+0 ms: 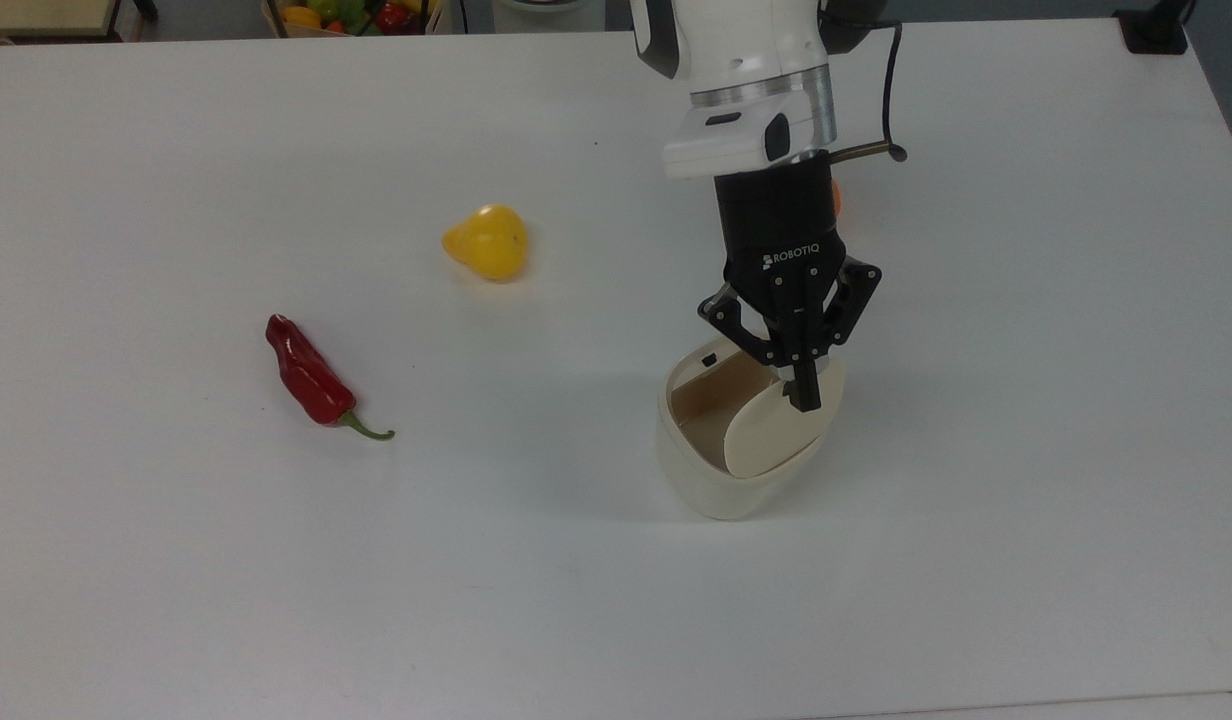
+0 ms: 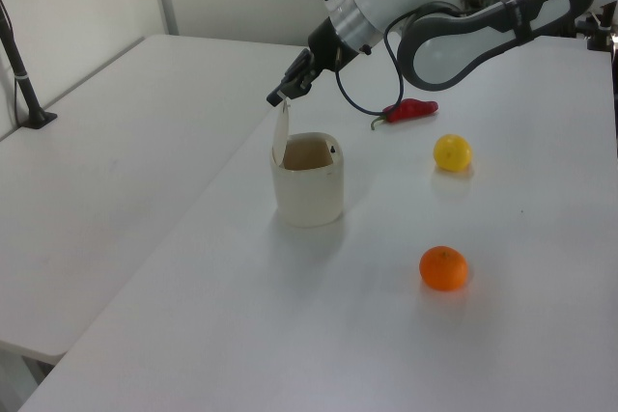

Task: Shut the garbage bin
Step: 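Lower the gripper onto the upright lid edge of the bin, then push the lid down with the gripper until it shuts on the bin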

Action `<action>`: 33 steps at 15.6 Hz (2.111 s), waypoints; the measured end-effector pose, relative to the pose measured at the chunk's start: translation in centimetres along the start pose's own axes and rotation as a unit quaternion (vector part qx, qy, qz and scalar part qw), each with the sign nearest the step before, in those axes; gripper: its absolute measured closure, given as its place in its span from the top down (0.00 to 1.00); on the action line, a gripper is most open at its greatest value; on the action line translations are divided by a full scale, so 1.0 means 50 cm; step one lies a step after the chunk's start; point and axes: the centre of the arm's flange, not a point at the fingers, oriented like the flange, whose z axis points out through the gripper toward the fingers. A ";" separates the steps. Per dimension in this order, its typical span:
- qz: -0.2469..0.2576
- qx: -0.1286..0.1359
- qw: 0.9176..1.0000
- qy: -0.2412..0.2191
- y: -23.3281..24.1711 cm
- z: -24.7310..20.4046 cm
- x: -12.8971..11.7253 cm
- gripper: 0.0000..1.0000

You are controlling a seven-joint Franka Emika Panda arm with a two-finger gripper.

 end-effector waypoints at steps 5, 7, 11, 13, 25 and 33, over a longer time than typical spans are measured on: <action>-0.006 0.003 0.999 -0.043 -0.001 -0.002 -0.005 0.01; -0.017 0.005 0.997 -0.079 0.001 -0.003 -0.014 0.01; -0.030 0.006 0.991 -0.132 0.008 -0.002 -0.032 0.01; -0.038 0.003 0.987 -0.156 0.009 0.004 -0.044 0.01; -0.047 -0.002 0.977 -0.210 0.018 0.034 -0.090 0.01; -0.055 0.000 0.974 -0.220 0.023 0.052 -0.109 0.01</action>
